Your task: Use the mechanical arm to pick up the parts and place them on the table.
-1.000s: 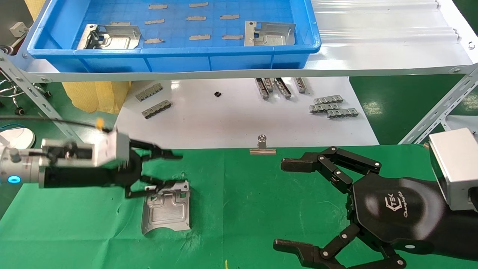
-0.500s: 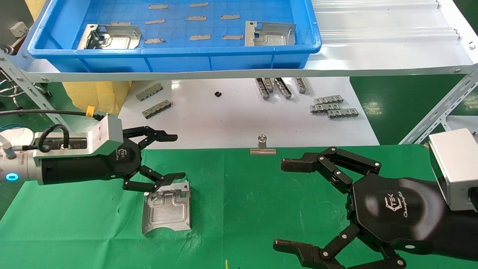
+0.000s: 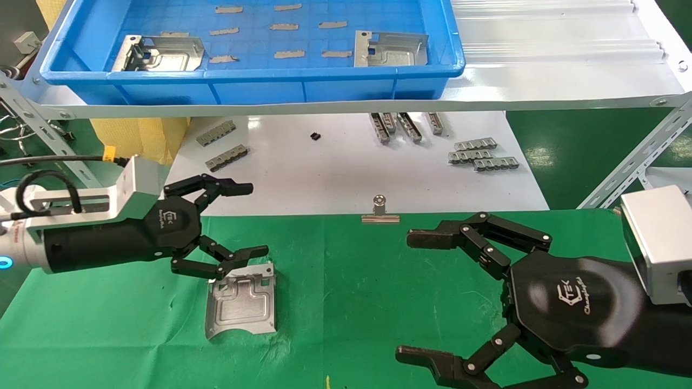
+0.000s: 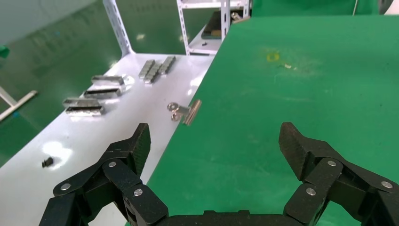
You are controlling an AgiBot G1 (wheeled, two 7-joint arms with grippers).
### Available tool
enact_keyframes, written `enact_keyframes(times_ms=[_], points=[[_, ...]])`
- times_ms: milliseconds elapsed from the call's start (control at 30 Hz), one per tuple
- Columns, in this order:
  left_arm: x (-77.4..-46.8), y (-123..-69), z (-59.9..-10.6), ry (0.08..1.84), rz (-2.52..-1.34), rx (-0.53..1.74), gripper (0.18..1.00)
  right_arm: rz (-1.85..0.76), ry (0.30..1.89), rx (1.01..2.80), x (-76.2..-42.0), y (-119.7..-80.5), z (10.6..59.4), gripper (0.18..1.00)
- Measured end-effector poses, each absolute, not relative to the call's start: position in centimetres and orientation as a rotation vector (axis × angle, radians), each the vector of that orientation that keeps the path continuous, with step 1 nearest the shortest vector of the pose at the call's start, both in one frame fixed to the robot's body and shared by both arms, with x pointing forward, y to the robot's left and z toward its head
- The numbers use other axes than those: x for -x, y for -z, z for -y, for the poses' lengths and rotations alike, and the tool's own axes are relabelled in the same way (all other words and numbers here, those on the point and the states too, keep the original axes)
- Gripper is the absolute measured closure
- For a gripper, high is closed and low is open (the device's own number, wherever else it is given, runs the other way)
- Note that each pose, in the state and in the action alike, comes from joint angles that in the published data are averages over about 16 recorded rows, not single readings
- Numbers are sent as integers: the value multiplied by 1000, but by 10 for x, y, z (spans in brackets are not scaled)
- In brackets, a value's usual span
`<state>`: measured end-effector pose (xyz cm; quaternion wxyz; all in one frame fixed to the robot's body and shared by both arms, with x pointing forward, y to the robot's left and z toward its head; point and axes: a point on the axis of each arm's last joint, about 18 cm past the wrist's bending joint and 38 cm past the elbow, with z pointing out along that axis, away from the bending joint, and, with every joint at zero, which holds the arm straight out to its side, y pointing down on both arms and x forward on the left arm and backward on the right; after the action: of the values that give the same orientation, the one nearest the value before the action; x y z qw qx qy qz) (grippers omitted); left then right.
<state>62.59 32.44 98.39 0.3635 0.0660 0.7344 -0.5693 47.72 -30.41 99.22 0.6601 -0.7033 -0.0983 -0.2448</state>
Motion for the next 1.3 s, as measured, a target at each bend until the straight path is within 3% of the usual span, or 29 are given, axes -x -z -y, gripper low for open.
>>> enact_keyframes(times_ms=[633,1300], points=[[-579,-989,-322,1628,-1844,-190,183,222,554,1591,-477,-992,304,179],[-506,-993,-308,1762,-1882,-249,183,222,554,1591,-477,-992,304,179]])
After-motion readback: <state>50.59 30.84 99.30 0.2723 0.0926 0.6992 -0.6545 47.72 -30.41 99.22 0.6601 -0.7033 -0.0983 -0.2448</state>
